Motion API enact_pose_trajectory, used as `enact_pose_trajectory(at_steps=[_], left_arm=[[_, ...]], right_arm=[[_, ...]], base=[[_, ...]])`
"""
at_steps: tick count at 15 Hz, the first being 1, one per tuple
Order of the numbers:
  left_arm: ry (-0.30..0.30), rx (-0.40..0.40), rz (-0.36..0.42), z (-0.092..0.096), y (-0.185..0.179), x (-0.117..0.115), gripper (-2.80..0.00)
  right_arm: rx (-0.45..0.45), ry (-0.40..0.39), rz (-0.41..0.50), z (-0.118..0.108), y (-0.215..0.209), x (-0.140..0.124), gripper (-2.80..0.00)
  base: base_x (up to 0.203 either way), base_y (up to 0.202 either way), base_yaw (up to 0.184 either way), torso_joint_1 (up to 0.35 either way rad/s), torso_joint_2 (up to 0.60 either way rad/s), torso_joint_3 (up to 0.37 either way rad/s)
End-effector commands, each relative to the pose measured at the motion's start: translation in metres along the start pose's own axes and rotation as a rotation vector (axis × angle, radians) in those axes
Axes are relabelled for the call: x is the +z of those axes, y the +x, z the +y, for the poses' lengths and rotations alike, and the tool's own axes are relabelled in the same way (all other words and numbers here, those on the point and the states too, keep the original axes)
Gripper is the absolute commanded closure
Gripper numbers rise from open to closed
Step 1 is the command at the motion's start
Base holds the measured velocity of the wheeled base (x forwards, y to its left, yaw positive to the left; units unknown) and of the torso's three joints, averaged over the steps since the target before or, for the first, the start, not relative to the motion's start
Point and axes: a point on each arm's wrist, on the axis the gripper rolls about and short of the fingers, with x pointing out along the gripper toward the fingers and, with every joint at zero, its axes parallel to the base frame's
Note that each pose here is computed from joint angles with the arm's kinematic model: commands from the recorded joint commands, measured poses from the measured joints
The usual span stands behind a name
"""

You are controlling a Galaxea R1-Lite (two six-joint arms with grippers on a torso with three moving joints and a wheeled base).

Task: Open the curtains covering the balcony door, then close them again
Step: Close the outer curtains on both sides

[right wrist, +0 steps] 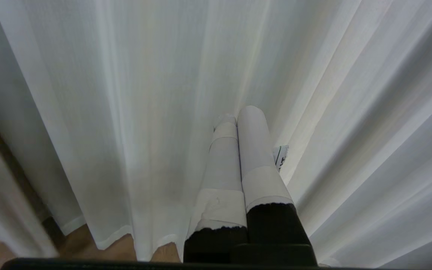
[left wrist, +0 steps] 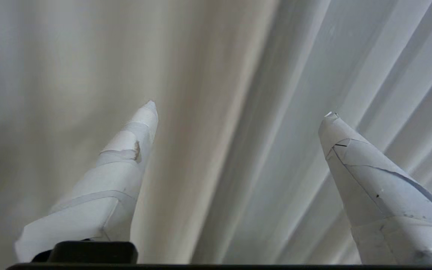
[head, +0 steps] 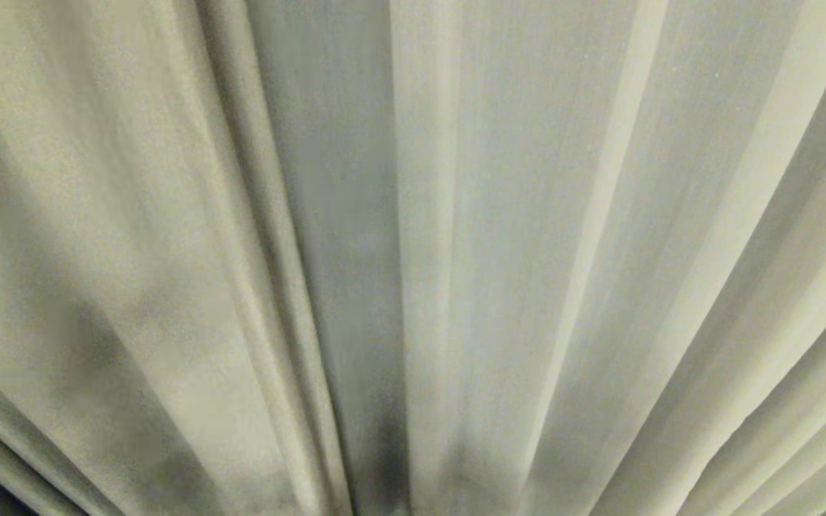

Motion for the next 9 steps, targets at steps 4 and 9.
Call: enact_pose_trajectory(at_steps=[4,9], left_arm=[[0.034,0.032,-0.003,0.004,-0.029,-0.019,0.00],[0.068,0.057,0.087,0.010,-0.025,-0.045,0.00]], right_arm=[[0.002,-0.001,0.002,0.000,0.000,0.000,0.00],[0.002,-0.001,0.002,0.000,0.000,0.000,0.00]], base=[[0.000,0.000,0.000,0.000,0.00,0.000],[0.000,0.000,0.000,0.000,0.00,0.000]])
